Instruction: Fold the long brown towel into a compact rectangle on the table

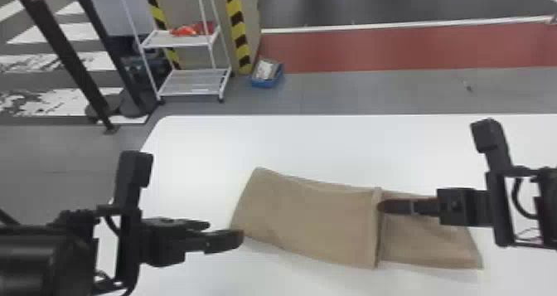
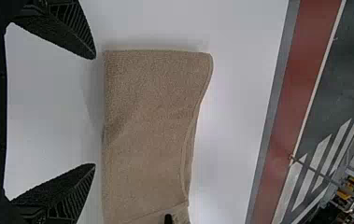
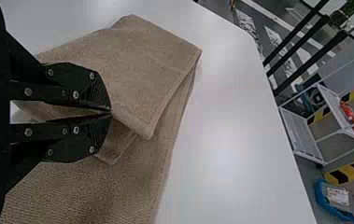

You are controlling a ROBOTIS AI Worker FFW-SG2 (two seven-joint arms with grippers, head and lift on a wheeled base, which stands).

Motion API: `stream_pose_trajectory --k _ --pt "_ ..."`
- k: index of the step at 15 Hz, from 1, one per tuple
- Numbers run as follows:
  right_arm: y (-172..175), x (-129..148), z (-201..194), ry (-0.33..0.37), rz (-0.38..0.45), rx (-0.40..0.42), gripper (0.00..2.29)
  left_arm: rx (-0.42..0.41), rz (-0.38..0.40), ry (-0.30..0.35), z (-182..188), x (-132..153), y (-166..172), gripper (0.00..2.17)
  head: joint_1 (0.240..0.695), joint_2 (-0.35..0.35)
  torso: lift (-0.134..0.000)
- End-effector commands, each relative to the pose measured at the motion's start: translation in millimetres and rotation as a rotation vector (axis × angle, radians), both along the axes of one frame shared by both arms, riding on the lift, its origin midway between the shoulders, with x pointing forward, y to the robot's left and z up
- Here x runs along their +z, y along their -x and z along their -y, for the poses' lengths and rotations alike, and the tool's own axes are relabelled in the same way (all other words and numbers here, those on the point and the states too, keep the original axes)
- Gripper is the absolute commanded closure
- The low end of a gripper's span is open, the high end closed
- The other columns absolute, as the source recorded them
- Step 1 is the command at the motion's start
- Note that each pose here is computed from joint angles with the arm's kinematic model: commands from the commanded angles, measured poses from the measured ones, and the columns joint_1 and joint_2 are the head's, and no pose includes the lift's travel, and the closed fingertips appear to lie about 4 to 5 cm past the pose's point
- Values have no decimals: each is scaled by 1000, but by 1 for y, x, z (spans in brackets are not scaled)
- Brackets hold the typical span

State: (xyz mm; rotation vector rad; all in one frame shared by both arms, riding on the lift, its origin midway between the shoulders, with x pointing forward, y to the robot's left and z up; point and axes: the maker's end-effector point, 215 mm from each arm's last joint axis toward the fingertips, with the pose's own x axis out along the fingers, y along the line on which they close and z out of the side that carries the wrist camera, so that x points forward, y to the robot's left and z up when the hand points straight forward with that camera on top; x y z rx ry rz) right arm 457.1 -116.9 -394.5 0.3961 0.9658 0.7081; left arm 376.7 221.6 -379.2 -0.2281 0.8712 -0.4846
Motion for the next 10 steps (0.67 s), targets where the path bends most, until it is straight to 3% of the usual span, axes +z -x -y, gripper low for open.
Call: stream_pose_trajectory --k 1,5,10 --pt "-3 3 6 -4 4 -17 1001 4 -3 -4 -4 0 1 60 695 144 -124" --pt "25 -27 -3 -1 -64 14 1001 2 -6 -2 -4 -1 2 63 695 141 -124" --pt "28 -34 3 16 -76 5 1001 1 -16 -3 -4 -5 3 63 695 154 -124"
